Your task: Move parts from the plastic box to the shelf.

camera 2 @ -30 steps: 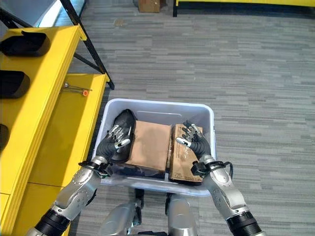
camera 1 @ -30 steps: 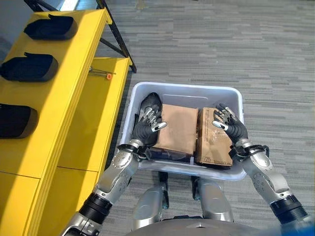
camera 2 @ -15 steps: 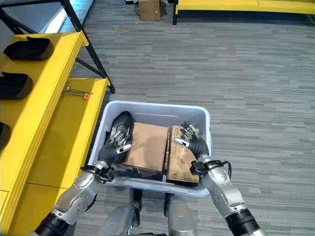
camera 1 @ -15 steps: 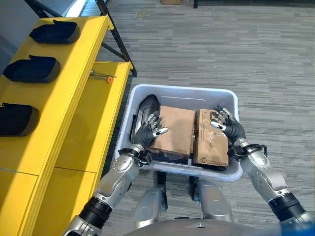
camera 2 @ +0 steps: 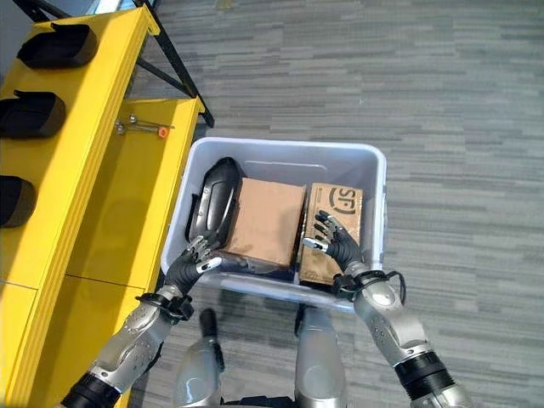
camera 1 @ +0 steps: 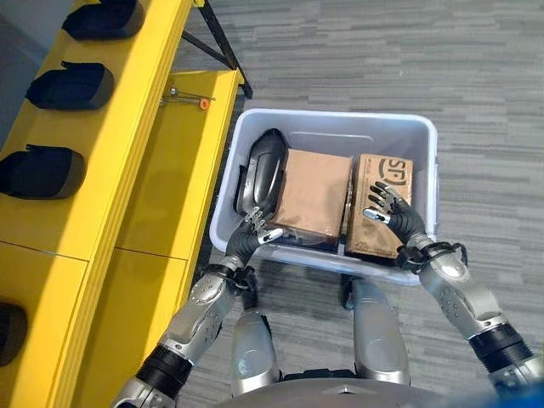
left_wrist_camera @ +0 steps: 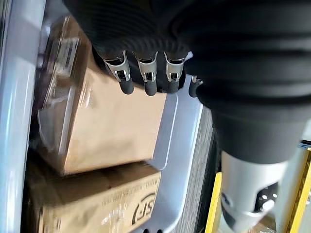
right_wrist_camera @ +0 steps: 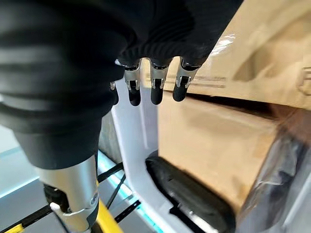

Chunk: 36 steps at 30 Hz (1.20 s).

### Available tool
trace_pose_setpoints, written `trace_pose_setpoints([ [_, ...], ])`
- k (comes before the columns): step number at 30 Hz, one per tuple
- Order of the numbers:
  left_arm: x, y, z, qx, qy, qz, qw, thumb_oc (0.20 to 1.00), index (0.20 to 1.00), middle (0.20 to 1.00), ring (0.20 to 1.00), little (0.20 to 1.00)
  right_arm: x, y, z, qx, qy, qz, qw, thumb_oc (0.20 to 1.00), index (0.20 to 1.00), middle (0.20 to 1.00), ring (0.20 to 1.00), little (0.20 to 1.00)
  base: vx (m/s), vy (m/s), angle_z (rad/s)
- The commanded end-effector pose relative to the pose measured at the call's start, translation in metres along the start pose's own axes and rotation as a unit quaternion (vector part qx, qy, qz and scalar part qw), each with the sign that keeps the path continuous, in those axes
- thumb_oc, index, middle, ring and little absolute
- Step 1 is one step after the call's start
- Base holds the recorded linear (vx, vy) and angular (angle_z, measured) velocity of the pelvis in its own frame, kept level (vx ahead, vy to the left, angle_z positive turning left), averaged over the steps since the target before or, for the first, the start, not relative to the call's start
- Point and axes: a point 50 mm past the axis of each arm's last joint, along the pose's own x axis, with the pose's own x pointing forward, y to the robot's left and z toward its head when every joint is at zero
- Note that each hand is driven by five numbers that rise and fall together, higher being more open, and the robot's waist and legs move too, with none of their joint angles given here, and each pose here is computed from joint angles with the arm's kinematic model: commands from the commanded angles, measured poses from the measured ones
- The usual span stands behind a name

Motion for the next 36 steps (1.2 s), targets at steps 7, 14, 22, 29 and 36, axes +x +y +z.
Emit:
trace_pose_setpoints([
  [7, -0.005, -0.009, 0.033, 0.027, -0.112, 0.011, 0.993, 1.000, 1.000, 1.000, 1.000, 1.000, 0.013, 0.003, 0.028, -0.001, -0.047, -0.009, 0.999, 1.000, 1.000, 1.000, 1.000, 1.000, -0.02, 0.404, 0.10],
  [14, 0.004, -0.031, 0.045, 0.107, -0.112, -0.033, 0.987, 1.000, 1.000, 1.000, 1.000, 1.000, 0.010, 0.007, 0.026, 0.082, -0.093, -0.055, 0.991, 1.000, 1.000, 1.000, 1.000, 1.000, -0.04, 0.054, 0.33],
  [22, 0.012, -0.048, 0.057, 0.094, -0.131, -0.053, 0.986, 1.000, 1.000, 1.000, 1.000, 1.000, 0.027, 0.005, 0.066, 0.066, -0.172, -0.130, 0.974, 1.000, 1.000, 1.000, 1.000, 1.000, -0.08, -0.108, 0.12],
  [29, 0.014, -0.058, 0.055, 0.074, -0.128, -0.073, 0.986, 1.000, 1.000, 1.000, 1.000, 1.000, 0.040, -0.002, 0.123, 0.034, -0.234, -0.181, 0.955, 1.000, 1.000, 1.000, 1.000, 1.000, -0.02, 0.075, -0.04],
  [36, 0.015, -0.066, 0.057, 0.059, -0.134, -0.084, 0.986, 1.000, 1.000, 1.000, 1.000, 1.000, 0.048, -0.007, 0.158, 0.037, -0.252, -0.216, 0.943, 1.000, 1.000, 1.000, 1.000, 1.000, 0.00, 0.082, 0.02],
])
